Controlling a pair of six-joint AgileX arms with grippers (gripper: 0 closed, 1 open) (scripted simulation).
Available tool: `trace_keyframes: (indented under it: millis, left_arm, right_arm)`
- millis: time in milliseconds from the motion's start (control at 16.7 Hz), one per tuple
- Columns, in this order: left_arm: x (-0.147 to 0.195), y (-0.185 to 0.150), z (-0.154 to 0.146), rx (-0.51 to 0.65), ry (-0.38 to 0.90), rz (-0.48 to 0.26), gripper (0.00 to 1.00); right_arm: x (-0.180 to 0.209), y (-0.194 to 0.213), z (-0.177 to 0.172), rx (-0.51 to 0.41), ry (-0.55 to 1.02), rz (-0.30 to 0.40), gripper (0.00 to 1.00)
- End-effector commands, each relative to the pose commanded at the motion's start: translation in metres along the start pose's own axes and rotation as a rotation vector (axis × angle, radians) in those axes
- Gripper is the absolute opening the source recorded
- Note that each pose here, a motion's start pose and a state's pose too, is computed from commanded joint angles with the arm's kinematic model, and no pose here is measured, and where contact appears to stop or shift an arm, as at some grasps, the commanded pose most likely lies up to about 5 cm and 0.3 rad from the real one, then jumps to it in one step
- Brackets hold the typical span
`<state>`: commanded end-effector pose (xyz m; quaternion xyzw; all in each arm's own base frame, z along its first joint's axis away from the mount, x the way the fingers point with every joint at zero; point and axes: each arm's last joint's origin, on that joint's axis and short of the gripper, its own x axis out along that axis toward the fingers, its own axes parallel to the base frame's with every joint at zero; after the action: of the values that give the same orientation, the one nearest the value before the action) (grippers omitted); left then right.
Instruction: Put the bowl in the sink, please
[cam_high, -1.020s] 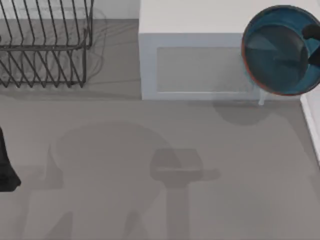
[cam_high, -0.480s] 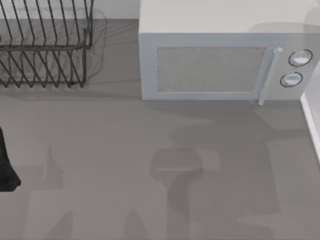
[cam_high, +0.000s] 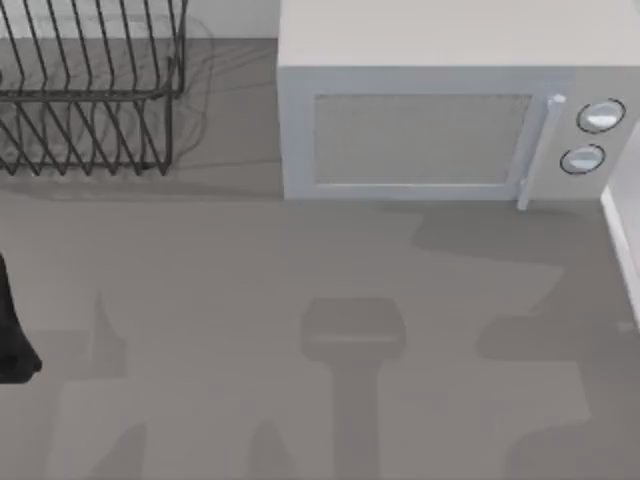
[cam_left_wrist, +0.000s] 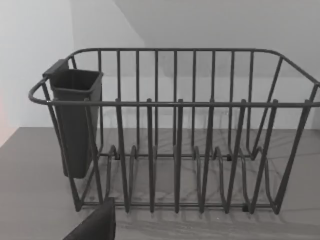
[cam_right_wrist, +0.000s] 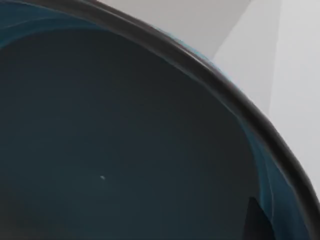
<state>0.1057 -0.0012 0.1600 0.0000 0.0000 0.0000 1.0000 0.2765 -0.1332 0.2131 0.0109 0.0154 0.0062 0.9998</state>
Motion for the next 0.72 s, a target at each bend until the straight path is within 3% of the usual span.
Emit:
trace_keyframes:
  millis: [720]
  left_arm:
    - [0.0,0.0,0.0,0.0,0.0,0.0,1.0]
  right_arm:
    - [-0.003,-0.006,-0.019,-0.016,-0.024,-0.018,0.0]
